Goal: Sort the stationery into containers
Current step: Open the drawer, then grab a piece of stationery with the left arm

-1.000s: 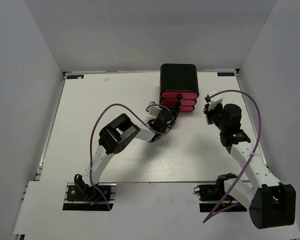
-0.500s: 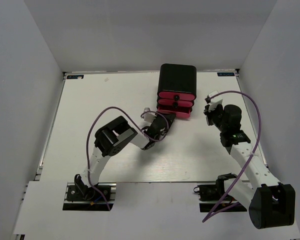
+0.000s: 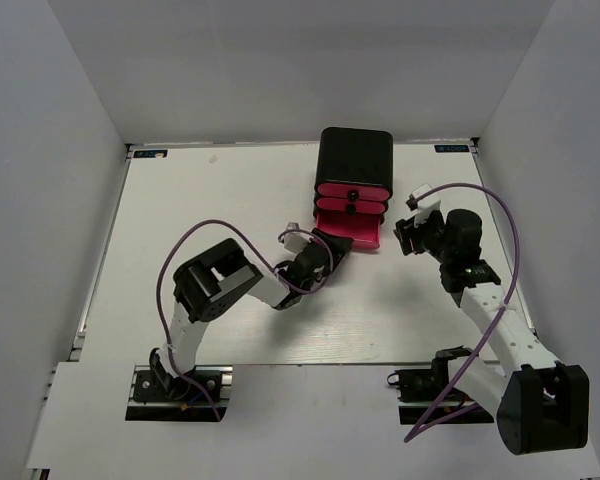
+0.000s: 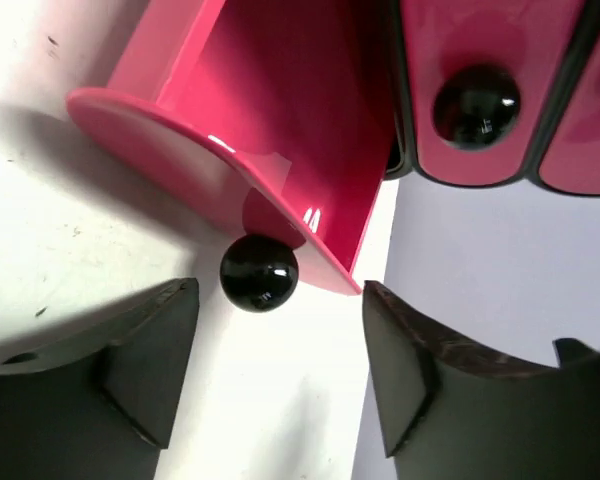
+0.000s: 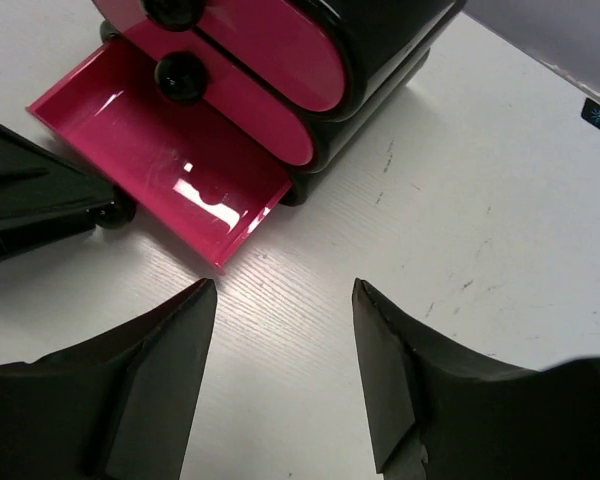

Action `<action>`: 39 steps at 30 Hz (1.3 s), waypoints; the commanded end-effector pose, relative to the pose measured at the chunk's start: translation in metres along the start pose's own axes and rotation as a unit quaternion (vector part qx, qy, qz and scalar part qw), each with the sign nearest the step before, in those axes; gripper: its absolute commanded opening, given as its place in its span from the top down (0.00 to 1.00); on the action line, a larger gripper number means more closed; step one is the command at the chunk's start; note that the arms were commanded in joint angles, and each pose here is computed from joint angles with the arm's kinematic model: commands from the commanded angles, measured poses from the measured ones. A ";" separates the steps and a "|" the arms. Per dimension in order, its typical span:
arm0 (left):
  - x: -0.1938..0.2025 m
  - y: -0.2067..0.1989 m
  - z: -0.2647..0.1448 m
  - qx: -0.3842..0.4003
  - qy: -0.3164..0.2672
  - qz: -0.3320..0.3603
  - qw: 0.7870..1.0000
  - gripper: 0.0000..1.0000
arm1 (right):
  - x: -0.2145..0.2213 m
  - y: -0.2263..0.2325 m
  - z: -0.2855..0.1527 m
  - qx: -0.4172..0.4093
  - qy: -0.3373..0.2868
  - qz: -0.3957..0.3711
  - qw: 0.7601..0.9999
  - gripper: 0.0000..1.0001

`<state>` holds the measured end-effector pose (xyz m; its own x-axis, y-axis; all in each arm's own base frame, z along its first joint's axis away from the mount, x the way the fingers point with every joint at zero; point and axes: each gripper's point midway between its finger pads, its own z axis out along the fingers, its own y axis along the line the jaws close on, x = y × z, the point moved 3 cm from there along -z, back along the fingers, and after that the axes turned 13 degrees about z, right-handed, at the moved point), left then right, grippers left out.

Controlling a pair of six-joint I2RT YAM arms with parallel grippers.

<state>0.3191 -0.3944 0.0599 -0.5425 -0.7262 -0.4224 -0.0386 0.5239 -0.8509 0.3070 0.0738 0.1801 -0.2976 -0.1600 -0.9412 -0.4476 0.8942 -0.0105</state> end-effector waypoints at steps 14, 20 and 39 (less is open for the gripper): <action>-0.055 0.040 -0.101 -0.143 0.071 0.252 0.954 1.00 | -0.003 0.010 -0.008 -0.037 -0.010 -0.009 0.999 0.43; -0.097 0.079 -0.127 -0.313 0.115 0.352 0.875 0.52 | -0.006 0.010 -0.009 -0.036 -0.013 -0.008 0.999 0.44; -0.183 0.163 -0.145 -0.448 0.143 0.381 0.796 0.00 | -0.008 0.008 -0.016 -0.030 -0.027 -0.013 0.999 0.44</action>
<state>0.2777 -0.1094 0.0461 -0.8530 -0.0259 -0.5213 -0.1715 0.9572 0.2331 0.2921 0.0766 0.1839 -0.2867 -0.1598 -0.9446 -0.4985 0.8669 0.0047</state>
